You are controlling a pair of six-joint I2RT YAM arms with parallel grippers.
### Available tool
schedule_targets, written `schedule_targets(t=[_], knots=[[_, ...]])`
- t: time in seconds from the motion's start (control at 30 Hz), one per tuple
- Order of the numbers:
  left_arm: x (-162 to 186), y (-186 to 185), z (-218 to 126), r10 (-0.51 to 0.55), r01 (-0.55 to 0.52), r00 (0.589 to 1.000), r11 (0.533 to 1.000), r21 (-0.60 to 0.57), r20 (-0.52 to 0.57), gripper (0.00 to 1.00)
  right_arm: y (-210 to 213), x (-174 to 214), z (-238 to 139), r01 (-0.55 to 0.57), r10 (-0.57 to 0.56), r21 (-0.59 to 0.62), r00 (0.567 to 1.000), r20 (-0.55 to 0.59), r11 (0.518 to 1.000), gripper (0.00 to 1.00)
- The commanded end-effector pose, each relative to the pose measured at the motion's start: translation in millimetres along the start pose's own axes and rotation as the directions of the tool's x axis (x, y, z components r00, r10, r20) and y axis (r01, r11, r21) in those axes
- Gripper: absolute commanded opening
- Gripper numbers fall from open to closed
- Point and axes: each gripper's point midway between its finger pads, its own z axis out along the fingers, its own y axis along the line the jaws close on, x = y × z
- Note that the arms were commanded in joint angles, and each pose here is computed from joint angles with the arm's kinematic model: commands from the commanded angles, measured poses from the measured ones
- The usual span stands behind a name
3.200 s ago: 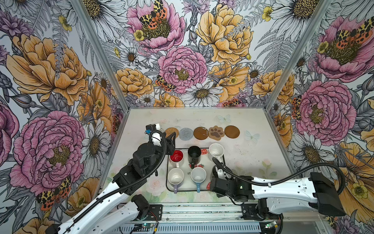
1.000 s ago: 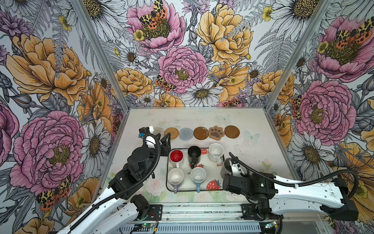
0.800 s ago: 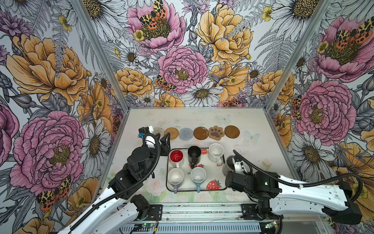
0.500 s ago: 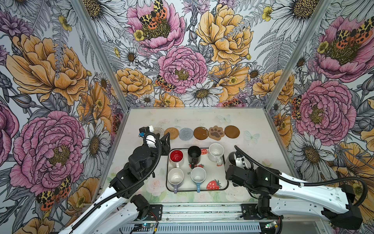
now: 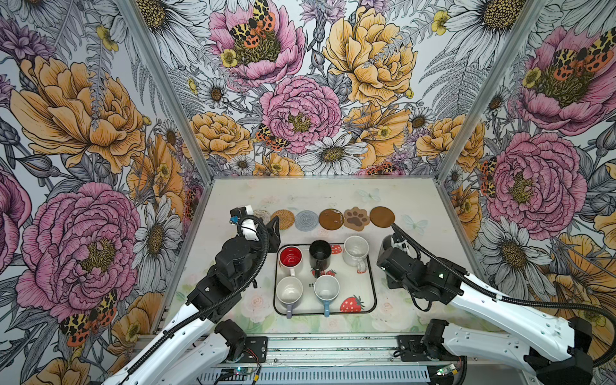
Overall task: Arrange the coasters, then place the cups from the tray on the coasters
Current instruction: 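Carry the grey mug with the right gripper over the plain brown disc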
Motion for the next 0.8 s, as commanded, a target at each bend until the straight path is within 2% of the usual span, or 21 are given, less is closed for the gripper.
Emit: schedule_targets(t=[0.0, 0.23, 0.53, 0.77], knots=[[2.5, -2.6, 5.7, -0.009, 0.008, 1.000, 1.000, 0.030, 0.009, 0.56, 10.6, -38.4, 0.5, -0.020, 0.026, -0.059, 0.995, 0.101, 0.998, 0.00], [8.7, 3.4, 17.6, -0.010, 0.010, 1.000, 1.000, 0.012, -0.013, 0.56, 1.1, -63.0, 29.7, -0.049, 0.053, -0.058, 0.997, 0.064, 0.997, 0.00], [18.6, 18.2, 37.6, -0.010, 0.010, 1.000, 1.000, -0.018, -0.027, 0.56, -19.0, -100.1, 61.2, -0.117, 0.120, -0.038, 0.990, 0.071, 0.992, 0.00], [21.5, 13.2, 52.3, -0.034, 0.035, 0.999, 0.999, 0.040, -0.029, 0.56, -33.6, -126.5, 86.0, -0.157, 0.160, -0.045, 0.984, 0.074, 0.987, 0.00]])
